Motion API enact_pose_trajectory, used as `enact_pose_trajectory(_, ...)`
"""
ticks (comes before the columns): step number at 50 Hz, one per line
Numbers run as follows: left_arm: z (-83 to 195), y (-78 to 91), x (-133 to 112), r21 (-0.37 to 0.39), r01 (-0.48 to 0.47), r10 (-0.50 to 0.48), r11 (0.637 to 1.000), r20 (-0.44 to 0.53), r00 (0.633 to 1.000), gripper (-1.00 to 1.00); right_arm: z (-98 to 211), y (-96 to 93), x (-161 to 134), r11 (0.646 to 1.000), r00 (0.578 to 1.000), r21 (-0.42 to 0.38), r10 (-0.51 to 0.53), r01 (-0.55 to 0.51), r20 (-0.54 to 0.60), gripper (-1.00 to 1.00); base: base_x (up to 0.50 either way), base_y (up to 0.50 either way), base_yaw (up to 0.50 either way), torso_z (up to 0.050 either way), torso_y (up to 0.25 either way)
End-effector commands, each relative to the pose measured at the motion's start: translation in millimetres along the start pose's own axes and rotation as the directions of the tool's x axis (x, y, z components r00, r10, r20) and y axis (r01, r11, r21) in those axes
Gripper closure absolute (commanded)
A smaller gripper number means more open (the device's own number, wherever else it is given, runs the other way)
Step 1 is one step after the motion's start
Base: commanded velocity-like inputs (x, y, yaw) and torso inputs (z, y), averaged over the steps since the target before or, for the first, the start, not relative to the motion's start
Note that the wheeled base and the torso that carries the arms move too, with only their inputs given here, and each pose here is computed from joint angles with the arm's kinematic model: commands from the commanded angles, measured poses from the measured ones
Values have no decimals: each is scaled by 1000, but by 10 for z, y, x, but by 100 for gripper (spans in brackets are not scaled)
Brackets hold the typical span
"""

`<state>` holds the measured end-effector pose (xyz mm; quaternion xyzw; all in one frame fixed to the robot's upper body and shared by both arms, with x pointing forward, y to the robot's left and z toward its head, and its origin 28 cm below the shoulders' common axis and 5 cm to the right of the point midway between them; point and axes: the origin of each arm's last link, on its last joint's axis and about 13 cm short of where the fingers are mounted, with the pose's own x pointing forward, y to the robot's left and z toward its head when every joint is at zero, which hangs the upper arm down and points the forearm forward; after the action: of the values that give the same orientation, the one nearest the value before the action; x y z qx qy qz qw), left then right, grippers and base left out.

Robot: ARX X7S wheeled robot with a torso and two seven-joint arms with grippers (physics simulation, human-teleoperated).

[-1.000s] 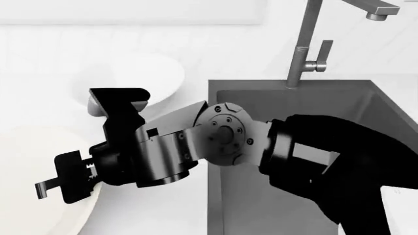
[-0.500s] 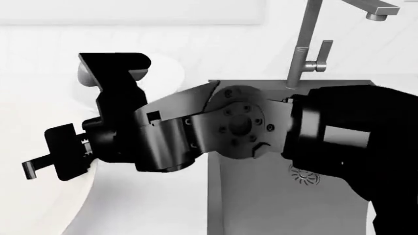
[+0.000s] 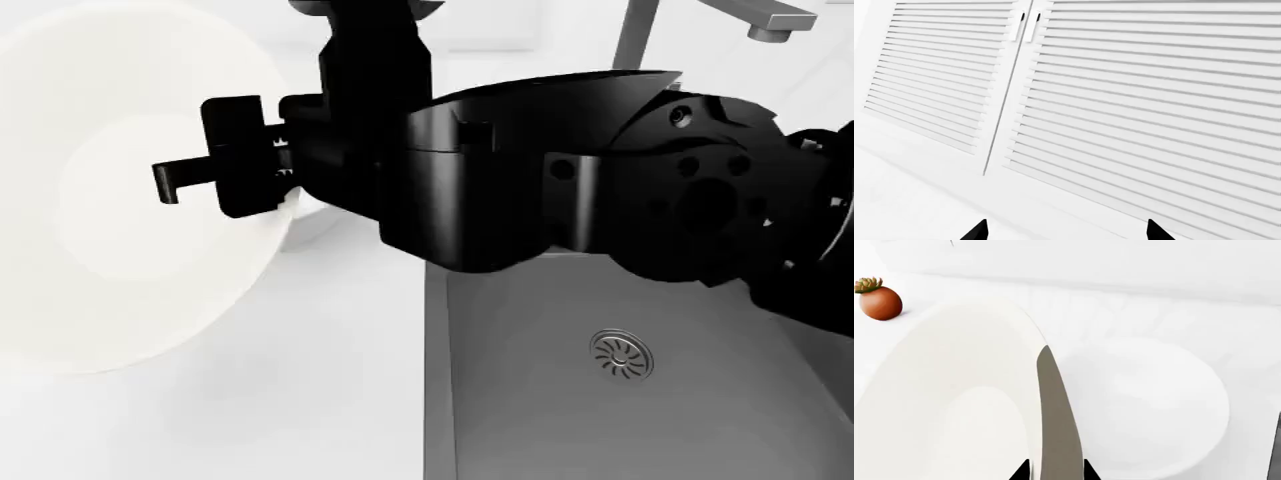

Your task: Stack the bowls in the sink.

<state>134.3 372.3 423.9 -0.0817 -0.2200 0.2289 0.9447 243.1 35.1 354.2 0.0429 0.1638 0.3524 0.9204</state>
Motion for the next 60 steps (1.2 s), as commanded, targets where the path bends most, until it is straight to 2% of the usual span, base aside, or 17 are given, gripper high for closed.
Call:
enact_pose_trajectory(1,7,-1,3,-3,1,-1,1000,2,1000,-100,116,-213,-299,990,984,62,-131,124,120,100,0,0,0,0,0)
enact_pose_trajectory(13,7,-13,9,-2,2,-2,1000,2,1000,-100,60,-402,-544,971,966,182,-187,155,176,100,0,0,0,0,0)
enact_pose_trajectory(25,4,-18,6,-5,0,1,1000,6,1000,-100,-63,-554,-813,936,936,283,-277,211,216,100,0,0,0,0,0)
enact_pose_trajectory(38,13,-50,9,-1,7,-7,1000,5,1000,-100,-340,-715,-1006,879,910,400,-362,260,203,100,0,0,0,0,0)
enact_pose_trajectory(40,14,-46,6,-3,6,-6,1000,5,1000,-100,-416,-760,-1034,860,904,434,-381,269,193,100,0,0,0,0,0)
enact_pose_trajectory(50,12,-60,10,-1,8,-8,1000,4,1000,-100,-511,-809,-1172,825,885,498,-415,269,209,100,0,0,0,0,1)
enact_pose_trajectory(60,4,-56,11,-4,8,-7,1000,3,1000,-100,-597,-838,-1292,803,864,523,-452,286,221,100,0,0,0,0,0)
